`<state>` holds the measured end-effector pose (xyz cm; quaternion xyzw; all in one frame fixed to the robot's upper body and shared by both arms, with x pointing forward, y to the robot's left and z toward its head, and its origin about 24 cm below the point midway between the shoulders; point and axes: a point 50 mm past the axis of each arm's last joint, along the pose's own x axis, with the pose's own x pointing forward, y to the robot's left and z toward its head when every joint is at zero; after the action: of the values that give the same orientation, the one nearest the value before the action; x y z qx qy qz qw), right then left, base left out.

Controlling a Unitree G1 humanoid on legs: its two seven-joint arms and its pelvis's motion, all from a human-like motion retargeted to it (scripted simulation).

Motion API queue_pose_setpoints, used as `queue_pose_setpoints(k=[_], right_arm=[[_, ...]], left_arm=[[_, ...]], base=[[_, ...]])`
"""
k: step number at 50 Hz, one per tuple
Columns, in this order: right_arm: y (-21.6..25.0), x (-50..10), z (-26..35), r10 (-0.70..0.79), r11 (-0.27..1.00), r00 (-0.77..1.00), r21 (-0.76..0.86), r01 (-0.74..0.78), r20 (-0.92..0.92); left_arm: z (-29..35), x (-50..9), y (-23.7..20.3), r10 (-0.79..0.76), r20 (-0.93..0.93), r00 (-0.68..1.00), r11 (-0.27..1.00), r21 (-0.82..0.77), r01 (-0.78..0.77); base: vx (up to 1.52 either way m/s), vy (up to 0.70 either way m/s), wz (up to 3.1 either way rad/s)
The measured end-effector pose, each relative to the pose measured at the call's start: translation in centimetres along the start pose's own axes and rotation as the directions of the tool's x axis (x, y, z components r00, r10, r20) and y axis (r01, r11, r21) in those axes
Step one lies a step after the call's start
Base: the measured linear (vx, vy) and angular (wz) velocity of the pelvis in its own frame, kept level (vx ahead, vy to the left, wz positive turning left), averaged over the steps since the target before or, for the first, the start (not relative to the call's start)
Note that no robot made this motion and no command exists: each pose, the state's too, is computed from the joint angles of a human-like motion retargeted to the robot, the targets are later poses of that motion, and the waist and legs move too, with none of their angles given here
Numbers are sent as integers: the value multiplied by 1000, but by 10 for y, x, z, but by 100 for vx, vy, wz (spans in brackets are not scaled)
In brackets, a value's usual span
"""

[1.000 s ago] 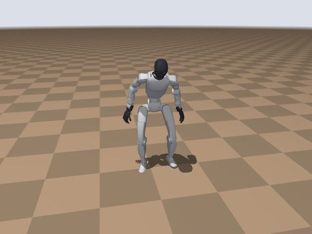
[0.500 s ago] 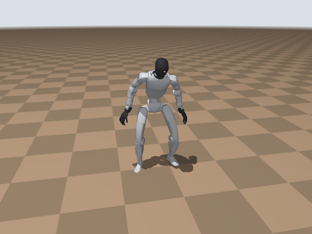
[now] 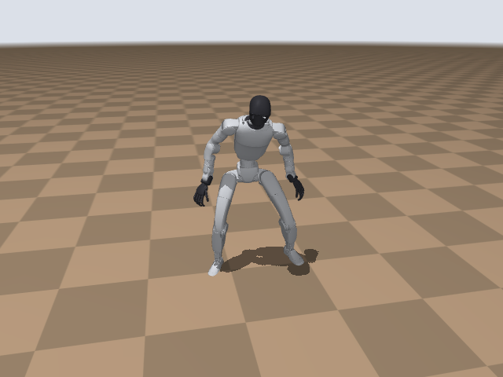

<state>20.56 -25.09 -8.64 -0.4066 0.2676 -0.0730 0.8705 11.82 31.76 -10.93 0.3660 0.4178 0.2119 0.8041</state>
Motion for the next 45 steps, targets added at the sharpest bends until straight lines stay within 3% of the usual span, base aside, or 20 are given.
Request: queue_pose_setpoints(k=[7,16,19,23,27,33,40,45], right_arm=[[8,-6,-2,3,1000,1000,9,-3,20],[28,-37,-34,132,991,991,17,-131,-37],[29,-44,-46,202,965,978,-163,-207,-45],[29,-41,-45,198,968,977,-142,-208,-81],[31,-35,-41,155,983,983,-85,-163,-101],[27,-24,-28,70,986,997,-148,-71,-16],[33,-36,-42,158,984,985,-78,-163,-64],[43,-61,-73,239,966,953,-54,-253,-187]], left_arm=[[-7,-10,-7,-21,94,995,985,172,5],[18,-3,-13,-7,102,995,1000,19,5],[31,1,-12,12,76,997,997,-78,-6],[27,2,-11,18,-13,1000,983,-184,-20],[0,-5,-6,50,-28,998,995,-82,-52],[-16,-17,4,161,91,983,979,112,-171],[-11,-13,4,104,107,989,987,109,-116],[6,-1,8,93,100,991,996,3,-93]], base=[[0,-37,10],[4,-33,18],[2,-43,46],[1,-58,0],[-1,-61,-23],[-3,-48,-21],[3,-37,-8],[9,-33,8]])
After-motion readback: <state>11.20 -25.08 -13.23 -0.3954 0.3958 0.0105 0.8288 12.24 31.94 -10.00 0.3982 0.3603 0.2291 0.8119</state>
